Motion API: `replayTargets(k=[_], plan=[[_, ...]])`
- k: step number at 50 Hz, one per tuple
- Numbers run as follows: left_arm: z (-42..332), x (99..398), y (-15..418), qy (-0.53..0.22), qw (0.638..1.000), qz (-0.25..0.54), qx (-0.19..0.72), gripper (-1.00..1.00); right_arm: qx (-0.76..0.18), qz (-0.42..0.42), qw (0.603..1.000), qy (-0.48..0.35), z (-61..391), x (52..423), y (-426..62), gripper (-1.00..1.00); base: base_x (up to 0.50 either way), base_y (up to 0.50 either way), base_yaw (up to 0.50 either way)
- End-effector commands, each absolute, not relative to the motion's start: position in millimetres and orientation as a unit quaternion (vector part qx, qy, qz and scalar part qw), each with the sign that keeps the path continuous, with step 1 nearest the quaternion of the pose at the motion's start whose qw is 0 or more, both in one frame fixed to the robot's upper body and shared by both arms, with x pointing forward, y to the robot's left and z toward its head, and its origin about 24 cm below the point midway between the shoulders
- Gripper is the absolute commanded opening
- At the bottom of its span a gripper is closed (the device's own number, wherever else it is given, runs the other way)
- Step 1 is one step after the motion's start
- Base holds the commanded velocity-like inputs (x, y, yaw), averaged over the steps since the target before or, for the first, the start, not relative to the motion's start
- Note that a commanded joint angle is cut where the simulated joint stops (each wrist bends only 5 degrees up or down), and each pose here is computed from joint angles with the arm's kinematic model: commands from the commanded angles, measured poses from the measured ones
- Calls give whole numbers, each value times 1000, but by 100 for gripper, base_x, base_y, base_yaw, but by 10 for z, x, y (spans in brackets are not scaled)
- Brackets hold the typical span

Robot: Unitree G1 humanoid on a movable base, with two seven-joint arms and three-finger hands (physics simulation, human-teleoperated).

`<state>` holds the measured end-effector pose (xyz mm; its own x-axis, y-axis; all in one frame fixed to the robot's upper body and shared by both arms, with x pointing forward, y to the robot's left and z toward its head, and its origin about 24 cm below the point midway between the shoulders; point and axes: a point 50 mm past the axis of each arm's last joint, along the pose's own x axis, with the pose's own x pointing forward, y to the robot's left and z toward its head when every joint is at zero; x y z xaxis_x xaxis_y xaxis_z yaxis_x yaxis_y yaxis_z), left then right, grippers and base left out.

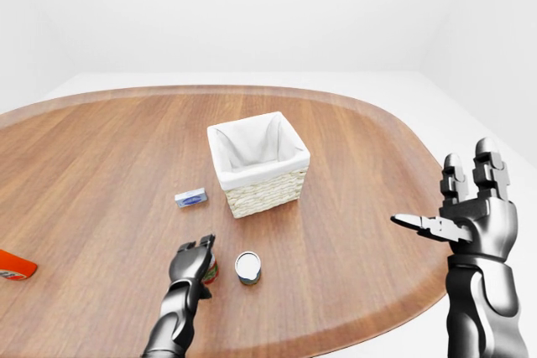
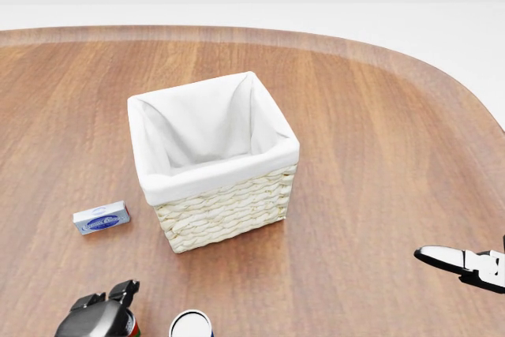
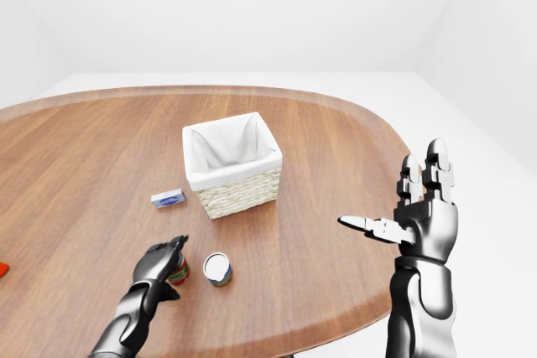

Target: Pick up the tomato sauce, and put it in the basket.

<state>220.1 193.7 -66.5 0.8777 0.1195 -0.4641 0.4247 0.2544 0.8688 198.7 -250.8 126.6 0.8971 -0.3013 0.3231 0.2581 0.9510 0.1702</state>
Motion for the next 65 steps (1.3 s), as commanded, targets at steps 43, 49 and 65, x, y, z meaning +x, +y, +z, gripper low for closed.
replayTargets(k=[43,49,65], plan=[[1716,2709,1442,-128,797,22,590,-100,62,-137,974,-170,1198,2028,-2459,100,0,0,0],[2070,2877,1125,-201,809,-8,552,-100,64,-137,974,-170,1192,2030,-2465,100,0,0,0],[2616,4185,724,-168,833,13,527,-100,67,-136,974,-168,1167,2049,-2470,100,0,0,0]])
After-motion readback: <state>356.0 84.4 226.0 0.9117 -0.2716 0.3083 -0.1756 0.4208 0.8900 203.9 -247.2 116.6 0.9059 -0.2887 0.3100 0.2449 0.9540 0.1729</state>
